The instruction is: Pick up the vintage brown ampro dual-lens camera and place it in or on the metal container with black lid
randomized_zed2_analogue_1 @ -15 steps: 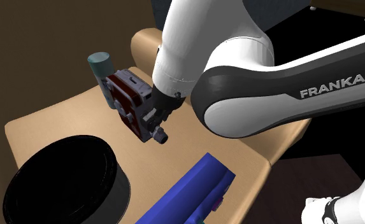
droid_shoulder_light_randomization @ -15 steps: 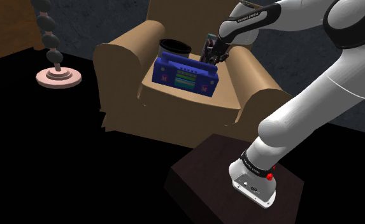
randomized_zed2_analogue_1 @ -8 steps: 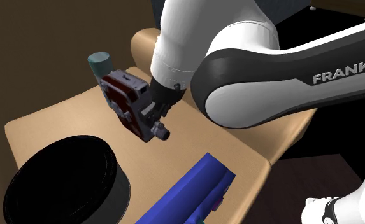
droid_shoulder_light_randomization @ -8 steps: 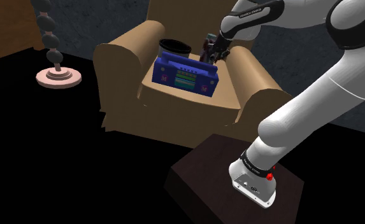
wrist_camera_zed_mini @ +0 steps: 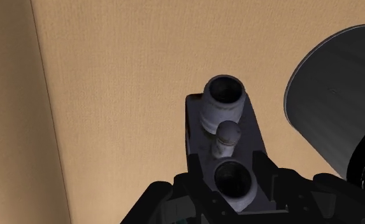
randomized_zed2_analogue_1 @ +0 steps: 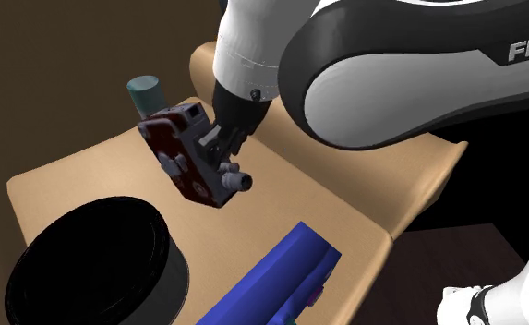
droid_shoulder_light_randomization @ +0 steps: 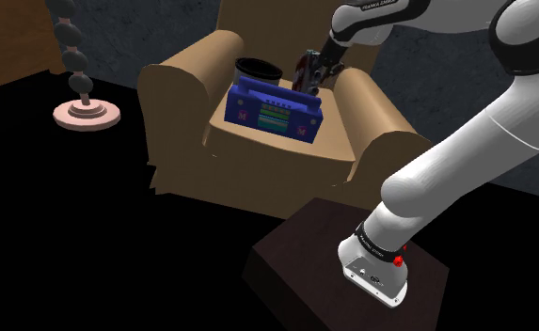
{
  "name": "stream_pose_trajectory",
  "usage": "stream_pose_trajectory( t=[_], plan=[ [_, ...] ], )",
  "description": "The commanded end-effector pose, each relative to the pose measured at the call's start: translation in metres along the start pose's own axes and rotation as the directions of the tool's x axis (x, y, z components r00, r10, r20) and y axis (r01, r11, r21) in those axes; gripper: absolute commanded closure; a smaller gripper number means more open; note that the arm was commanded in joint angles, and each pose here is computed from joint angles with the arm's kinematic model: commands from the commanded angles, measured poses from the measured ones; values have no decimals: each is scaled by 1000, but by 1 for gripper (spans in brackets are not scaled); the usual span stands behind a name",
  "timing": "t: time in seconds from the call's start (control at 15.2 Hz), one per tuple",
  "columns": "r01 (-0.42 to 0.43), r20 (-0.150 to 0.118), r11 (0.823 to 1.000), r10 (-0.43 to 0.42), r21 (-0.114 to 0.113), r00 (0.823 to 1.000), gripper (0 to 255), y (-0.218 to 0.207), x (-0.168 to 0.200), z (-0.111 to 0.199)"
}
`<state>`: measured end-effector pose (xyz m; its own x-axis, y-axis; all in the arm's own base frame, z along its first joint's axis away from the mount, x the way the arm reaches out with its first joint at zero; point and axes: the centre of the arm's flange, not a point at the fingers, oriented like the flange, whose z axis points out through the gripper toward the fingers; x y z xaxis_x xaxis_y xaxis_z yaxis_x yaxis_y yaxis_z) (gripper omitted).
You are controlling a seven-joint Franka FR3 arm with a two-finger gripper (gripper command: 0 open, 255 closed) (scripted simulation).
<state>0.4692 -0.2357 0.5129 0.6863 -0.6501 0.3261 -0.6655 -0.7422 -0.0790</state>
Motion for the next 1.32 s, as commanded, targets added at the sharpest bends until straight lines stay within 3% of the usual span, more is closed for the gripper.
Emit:
stream_pose_trajectory(
  t=[0.0, 1.25],
  plan=[
    [0, -3, 1000, 0, 1, 1000, 255, -1, 3, -12],
    [0, -3, 1000, 0, 1, 1000, 255, -9, 36, -106]
  ],
)
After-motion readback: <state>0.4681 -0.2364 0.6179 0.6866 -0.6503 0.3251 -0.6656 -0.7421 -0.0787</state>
